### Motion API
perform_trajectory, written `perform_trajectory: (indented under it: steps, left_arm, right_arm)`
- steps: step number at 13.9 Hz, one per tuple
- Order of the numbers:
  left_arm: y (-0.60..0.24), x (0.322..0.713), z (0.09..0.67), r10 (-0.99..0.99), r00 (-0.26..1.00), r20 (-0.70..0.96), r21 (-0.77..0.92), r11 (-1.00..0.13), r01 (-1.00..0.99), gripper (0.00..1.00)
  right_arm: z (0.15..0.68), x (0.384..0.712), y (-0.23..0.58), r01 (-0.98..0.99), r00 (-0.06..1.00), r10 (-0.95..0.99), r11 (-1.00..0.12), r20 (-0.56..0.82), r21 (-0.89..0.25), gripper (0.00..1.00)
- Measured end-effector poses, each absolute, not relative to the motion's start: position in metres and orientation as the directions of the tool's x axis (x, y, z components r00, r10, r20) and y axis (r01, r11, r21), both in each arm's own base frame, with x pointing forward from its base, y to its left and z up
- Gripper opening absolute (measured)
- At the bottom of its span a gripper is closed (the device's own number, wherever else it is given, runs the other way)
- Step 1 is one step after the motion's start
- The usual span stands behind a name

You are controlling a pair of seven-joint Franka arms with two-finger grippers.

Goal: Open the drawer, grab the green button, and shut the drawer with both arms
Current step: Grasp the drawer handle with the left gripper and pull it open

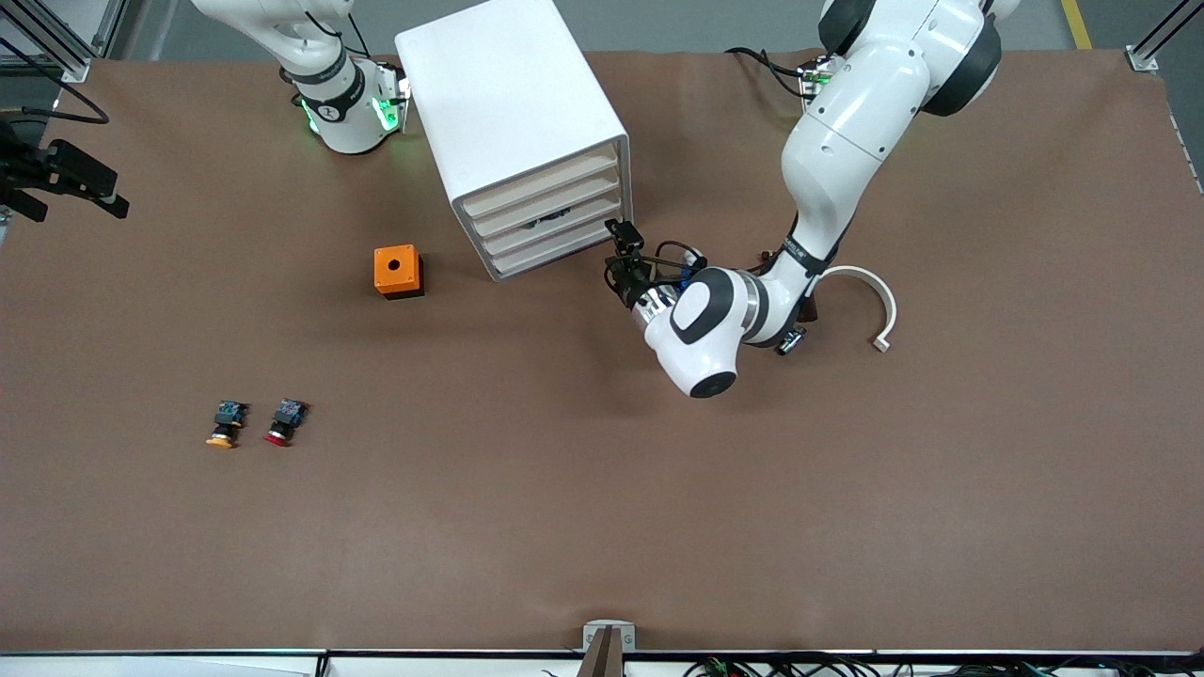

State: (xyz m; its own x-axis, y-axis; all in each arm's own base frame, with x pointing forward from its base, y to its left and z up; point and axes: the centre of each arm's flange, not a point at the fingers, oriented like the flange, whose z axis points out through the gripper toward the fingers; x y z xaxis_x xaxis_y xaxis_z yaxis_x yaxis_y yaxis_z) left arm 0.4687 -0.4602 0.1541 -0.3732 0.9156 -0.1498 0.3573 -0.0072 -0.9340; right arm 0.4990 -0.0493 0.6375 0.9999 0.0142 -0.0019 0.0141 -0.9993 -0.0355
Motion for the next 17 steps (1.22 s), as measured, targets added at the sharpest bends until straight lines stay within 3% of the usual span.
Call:
perform_trajectory:
  steps: [7,8,10,12,13,15,17]
  left_arm:
    - [-0.484,0.421,0.124,0.94,-0.329,-0.084,-0.972,-0.003,0.237,0.62]
    - [-0.489,0.413,0.124,0.945,-0.317,-0.083,-0.974,-0.009,0.228,0.53]
    - [-0.495,0.404,0.124,0.95,-0.3,-0.082,-0.975,-0.014,0.221,0.48]
    - [-0.497,0.401,0.123,0.952,-0.296,-0.08,-0.976,-0.014,0.219,0.3]
    - [-0.496,0.401,0.123,0.952,-0.296,-0.079,-0.976,-0.013,0.218,0.3]
    - [-0.495,0.403,0.121,0.95,-0.304,-0.072,-0.976,-0.006,0.216,0.12]
    - [-0.493,0.403,0.119,0.947,-0.319,-0.039,-0.98,0.026,0.199,0.1]
  right_arm:
    - [0.637,0.499,-0.053,0.012,1.0,0.012,-1.0,-0.004,-0.012,1.0]
    - [0.637,0.499,-0.054,0.011,1.0,0.011,-1.0,-0.005,-0.008,1.0]
    - [0.637,0.498,-0.056,0.008,1.0,0.008,-1.0,-0.004,-0.004,1.0]
    - [0.637,0.498,-0.056,0.007,1.0,0.007,-1.0,-0.004,-0.003,1.0]
    - [0.637,0.498,-0.056,0.007,1.0,0.007,-1.0,-0.004,-0.003,1.0]
    - [0.637,0.498,-0.056,0.007,1.0,0.007,-1.0,-0.004,-0.003,1.0]
    - [0.637,0.499,-0.056,0.009,1.0,0.009,-1.0,-0.004,-0.003,1.0]
